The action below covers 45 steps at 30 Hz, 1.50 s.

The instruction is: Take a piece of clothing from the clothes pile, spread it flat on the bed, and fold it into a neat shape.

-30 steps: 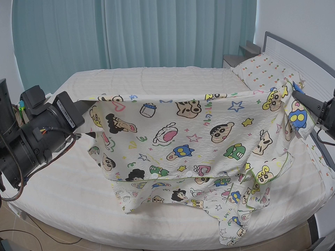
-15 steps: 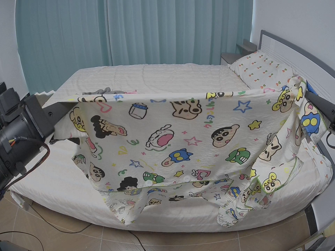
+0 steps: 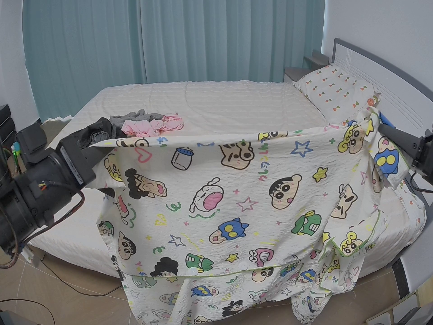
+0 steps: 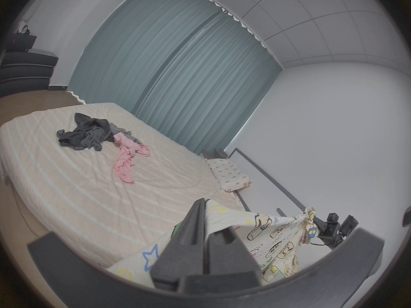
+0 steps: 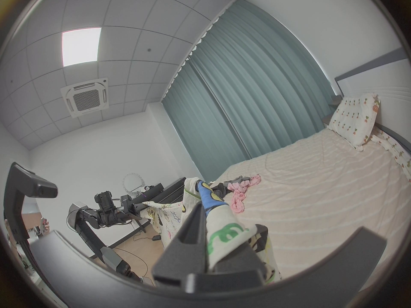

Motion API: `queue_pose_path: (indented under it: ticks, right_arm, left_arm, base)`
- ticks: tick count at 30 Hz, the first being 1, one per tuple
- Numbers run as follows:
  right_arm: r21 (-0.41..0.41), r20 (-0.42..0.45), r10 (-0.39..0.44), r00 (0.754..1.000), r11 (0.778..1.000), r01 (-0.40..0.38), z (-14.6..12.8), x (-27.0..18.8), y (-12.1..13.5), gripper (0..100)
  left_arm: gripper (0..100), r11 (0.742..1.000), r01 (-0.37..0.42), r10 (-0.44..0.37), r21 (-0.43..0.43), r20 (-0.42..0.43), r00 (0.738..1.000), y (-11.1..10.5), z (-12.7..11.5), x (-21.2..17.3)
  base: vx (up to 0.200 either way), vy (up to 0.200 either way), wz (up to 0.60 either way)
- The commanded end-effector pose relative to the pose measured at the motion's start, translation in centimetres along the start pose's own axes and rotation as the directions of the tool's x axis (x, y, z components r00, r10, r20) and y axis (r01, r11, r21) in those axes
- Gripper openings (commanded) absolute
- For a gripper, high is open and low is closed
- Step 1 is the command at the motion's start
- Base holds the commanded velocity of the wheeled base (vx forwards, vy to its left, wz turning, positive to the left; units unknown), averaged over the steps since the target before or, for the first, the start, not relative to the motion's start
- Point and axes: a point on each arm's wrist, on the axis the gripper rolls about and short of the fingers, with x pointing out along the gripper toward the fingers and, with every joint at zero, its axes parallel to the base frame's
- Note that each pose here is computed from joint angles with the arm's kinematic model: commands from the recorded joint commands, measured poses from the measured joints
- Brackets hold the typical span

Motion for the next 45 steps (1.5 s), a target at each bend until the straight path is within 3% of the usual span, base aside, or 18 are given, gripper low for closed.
queue_pose_path:
  ticks: [1, 10, 17, 30, 37, 45]
  right_arm:
    - [0.047, -0.054, -0.065, 0.996, 0.997, 0.067, -0.8, 2.2, -3.1, 0]
    - [0.088, -0.1, -0.12, 0.988, 0.988, 0.129, -1.8, 4.0, -5.8, 0]
    - [0.103, -0.117, -0.195, 0.974, 0.973, 0.207, -1.8, 6.2, -9.2, 0]
    - [0.072, -0.15, -0.266, 0.952, 0.958, 0.279, -3.1, 9.6, -14.3, 0]
    - [0.08, -0.168, -0.317, 0.933, 0.939, 0.334, -6.1, 12.1, -18.6, 0]
    - [0.101, -0.209, -0.333, 0.919, 0.928, 0.359, -8.2, 13.5, -21.1, 0]
  left_arm:
    - [0, 0.997, -0.082, 0.083, 0.014, -0.056, 0.995, 1.1, -1.4, 3.9]
    - [0, 0.984, -0.175, 0.179, 0.037, -0.158, 0.971, 3.1, -3.8, 10.8]
    - [0, 0.969, -0.247, 0.246, 0.012, -0.152, 0.957, 5.2, -4.2, 16.7]
    - [0, 0.972, -0.236, 0.233, -0.002, -0.149, 0.961, 7.2, -5.1, 24.2]
    - [0, 0.967, -0.253, 0.251, 0.012, -0.192, 0.949, 9.7, -8.9, 28.9]
    - [0, 0.958, -0.281, 0.287, 0.056, -0.23, 0.93, 12.1, -11.8, 31.2]
  base:
    - [0.2, 0.0, 0.0]
    - [0.2, 0.0, 0.0]
    - [0.2, 0.0, 0.0]
    - [0.2, 0.0, 0.0]
    - [0.086, 0.0, 0.0]
    - [0.0, 0.0, 0.0]
